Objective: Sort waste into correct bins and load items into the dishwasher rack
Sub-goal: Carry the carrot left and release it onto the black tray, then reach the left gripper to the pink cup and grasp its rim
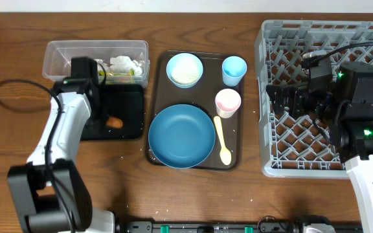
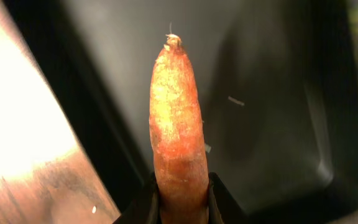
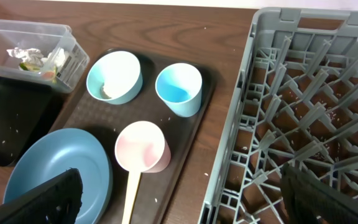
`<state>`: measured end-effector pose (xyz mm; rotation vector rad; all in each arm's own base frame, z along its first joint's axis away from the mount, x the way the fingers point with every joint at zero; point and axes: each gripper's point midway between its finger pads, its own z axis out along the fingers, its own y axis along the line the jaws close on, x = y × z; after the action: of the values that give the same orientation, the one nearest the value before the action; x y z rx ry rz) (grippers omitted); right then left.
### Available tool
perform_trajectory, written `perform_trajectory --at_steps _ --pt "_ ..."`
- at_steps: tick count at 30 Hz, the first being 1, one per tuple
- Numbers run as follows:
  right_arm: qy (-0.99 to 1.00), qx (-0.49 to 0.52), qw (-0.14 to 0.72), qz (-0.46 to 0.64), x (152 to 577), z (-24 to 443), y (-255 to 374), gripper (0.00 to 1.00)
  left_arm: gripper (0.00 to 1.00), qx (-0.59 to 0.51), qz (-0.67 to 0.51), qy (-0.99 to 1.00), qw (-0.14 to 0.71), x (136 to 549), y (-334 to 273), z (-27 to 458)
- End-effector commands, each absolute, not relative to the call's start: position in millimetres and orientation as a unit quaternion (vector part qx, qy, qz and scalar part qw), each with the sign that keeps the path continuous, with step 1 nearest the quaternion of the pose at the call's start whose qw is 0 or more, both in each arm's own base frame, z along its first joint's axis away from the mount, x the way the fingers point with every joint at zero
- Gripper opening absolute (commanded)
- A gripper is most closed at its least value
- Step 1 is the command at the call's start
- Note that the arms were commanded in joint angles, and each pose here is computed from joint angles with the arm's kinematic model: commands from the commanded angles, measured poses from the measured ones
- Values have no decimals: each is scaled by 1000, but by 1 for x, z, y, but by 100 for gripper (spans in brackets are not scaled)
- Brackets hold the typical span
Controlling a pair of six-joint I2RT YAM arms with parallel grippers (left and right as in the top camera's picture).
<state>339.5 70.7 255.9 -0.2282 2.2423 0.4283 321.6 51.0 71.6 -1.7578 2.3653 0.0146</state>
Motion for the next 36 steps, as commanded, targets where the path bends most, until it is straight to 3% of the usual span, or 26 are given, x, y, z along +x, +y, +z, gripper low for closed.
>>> perform_trajectory --at_steps 1,8,13,15,20,28,36 --pt "887 -95 418 172 341 263 71 99 7 -711 26 698 87 309 61 43" --pt "889 -94 414 172 340 262 71 99 8 -710 25 698 86 313 60 29" --pt "890 -94 411 172 340 260 71 99 37 -710 18 698 95 319 61 29" --pt "892 -93 408 173 341 258 71 99 43 -710 18 698 95 319 61 29" --pt "895 -92 401 173 342 253 71 99 43 -675 8 729 111 330 62 39" --pt "894 -92 402 173 343 253 71 99 39 -513 -78 833 194 359 44 119" --pt "888 -95 408 191 344 258 76 99 39 -253 -153 918 266 355 -21 183"
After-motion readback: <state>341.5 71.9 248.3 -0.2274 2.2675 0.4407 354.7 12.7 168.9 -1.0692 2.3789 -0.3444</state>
